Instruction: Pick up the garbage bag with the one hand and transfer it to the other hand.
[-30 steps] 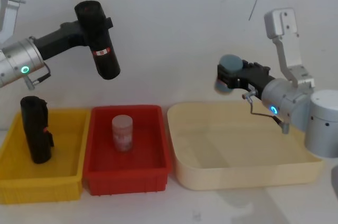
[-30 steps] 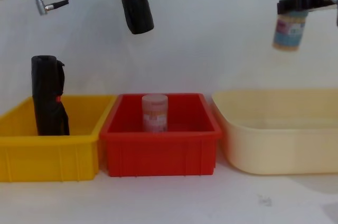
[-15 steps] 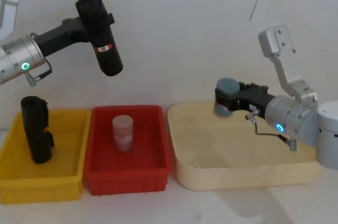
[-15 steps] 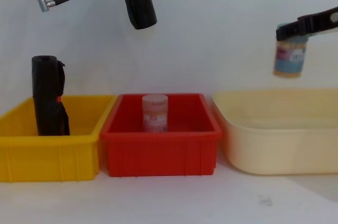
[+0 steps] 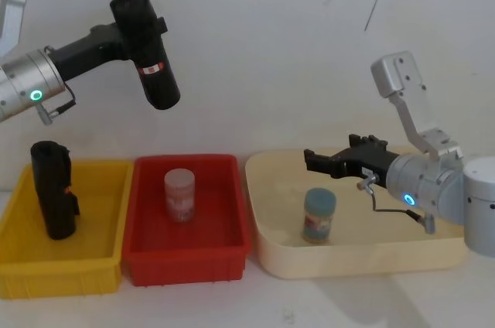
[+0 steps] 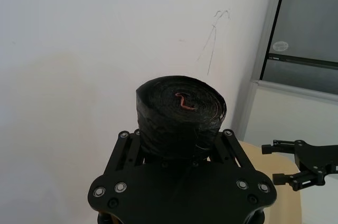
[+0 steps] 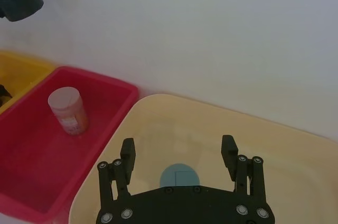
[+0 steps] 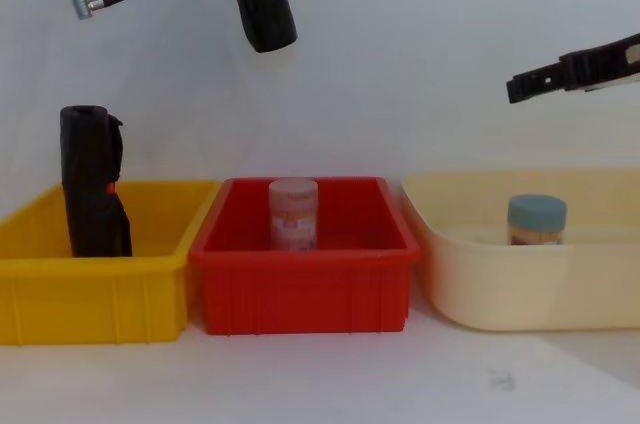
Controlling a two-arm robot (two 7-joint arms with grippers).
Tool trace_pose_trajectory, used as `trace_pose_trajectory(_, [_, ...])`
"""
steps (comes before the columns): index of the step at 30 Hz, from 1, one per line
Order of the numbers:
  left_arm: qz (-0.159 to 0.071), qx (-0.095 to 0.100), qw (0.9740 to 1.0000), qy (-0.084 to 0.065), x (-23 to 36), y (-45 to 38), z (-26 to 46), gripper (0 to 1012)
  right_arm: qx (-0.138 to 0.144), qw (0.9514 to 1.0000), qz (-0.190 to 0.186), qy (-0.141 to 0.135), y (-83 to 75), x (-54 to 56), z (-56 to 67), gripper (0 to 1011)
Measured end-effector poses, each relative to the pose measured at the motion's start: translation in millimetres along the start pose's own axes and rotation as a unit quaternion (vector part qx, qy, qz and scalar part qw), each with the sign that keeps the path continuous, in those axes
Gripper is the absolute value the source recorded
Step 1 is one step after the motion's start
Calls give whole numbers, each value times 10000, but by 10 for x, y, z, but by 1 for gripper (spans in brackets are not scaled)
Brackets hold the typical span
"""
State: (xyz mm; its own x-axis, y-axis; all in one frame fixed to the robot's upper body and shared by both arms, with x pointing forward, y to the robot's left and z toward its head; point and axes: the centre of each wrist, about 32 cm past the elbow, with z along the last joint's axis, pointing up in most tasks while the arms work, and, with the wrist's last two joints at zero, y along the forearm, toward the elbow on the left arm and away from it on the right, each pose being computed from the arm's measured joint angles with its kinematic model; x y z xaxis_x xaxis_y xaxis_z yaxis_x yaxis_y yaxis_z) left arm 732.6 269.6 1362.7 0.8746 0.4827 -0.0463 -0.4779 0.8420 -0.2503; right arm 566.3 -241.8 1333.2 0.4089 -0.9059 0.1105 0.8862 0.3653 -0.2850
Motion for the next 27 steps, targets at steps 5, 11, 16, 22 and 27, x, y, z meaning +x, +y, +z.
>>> trace_pose_trajectory(5, [-6, -2, 10000, -2, 1, 0, 3, 452, 8, 10000, 44, -13, 2, -13, -1, 1000])
trace_pose_trajectory(11, [-10, -6, 10000, -4, 2, -1, 7, 452, 150, 9997, 172, -68, 8, -46, 24, 999])
trace_pose_trajectory(16, [-9, -6, 10000, -4, 3, 1, 6, 452, 413, 9983, 384, -137, 26, -101, 91, 1000])
trace_pose_trajectory(22, [-11, -7, 10000, -5, 4, 2, 7, 452, 824, 9939, 696, -219, 100, -218, 196, 1000])
trace_pose_trajectory(27, [-12, -6, 10000, -6, 4, 1, 7, 452, 1164, 9877, 1008, -262, 203, -319, 285, 999])
